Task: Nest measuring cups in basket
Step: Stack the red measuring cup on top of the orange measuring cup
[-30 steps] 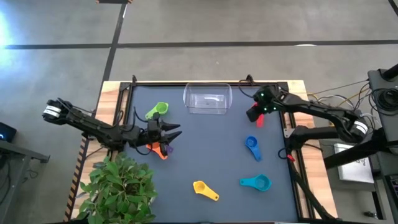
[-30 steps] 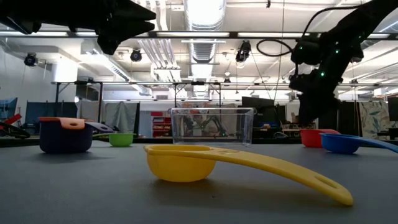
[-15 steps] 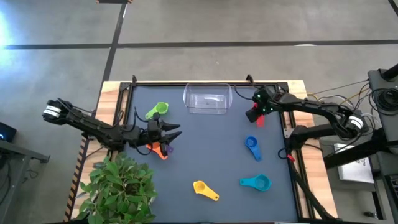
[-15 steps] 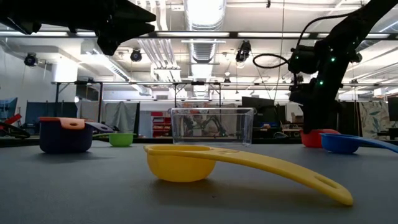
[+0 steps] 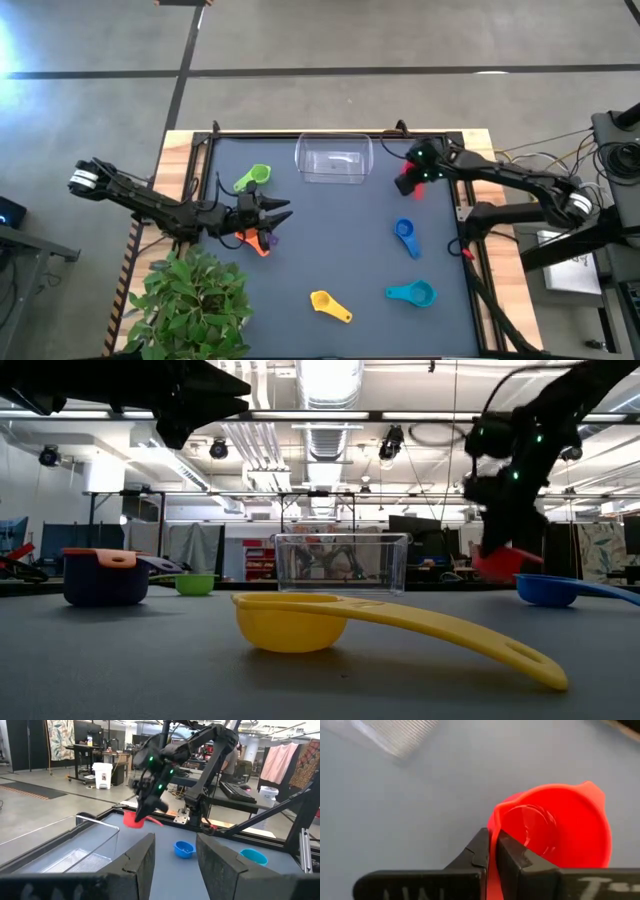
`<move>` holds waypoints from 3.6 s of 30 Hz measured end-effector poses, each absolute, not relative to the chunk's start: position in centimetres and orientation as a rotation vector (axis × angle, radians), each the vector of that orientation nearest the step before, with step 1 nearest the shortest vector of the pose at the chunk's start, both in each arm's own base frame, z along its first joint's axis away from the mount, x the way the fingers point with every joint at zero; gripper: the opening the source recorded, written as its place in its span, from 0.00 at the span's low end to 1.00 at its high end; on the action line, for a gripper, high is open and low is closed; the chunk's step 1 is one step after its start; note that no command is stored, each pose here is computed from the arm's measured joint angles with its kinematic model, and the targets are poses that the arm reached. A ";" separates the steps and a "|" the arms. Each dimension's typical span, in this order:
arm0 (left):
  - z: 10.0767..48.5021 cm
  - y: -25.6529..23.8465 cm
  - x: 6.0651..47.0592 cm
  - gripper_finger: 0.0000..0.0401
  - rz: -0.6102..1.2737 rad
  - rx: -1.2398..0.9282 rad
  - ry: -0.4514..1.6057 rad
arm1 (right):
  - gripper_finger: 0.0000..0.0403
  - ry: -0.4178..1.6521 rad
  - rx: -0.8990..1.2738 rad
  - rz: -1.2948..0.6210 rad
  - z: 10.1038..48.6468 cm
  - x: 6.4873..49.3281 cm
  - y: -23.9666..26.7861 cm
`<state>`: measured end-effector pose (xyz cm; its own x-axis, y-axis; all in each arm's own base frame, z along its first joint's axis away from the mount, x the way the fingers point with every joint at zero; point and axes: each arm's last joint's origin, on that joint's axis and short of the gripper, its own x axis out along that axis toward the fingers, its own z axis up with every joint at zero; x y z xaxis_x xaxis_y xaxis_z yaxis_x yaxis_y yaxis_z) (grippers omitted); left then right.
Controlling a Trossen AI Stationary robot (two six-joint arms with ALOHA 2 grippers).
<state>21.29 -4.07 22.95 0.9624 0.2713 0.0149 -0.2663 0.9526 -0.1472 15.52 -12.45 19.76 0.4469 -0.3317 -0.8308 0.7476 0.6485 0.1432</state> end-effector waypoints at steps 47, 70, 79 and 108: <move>20.5 -3.7 24.5 0.62 0.843 0.035 0.126 | 0.02 -0.125 0.112 -0.400 25.8 43.9 -4.9; 20.7 -3.4 24.3 0.01 0.733 -0.036 0.118 | 0.03 -0.133 0.122 -0.343 26.1 44.0 -4.4; 21.0 -3.4 23.9 0.00 0.753 -0.035 0.117 | 0.26 -0.034 0.002 -0.280 28.8 42.4 -3.9; 20.6 -5.9 22.3 0.00 0.487 -0.106 -0.202 | 0.50 -0.180 0.253 0.021 25.4 37.7 -2.3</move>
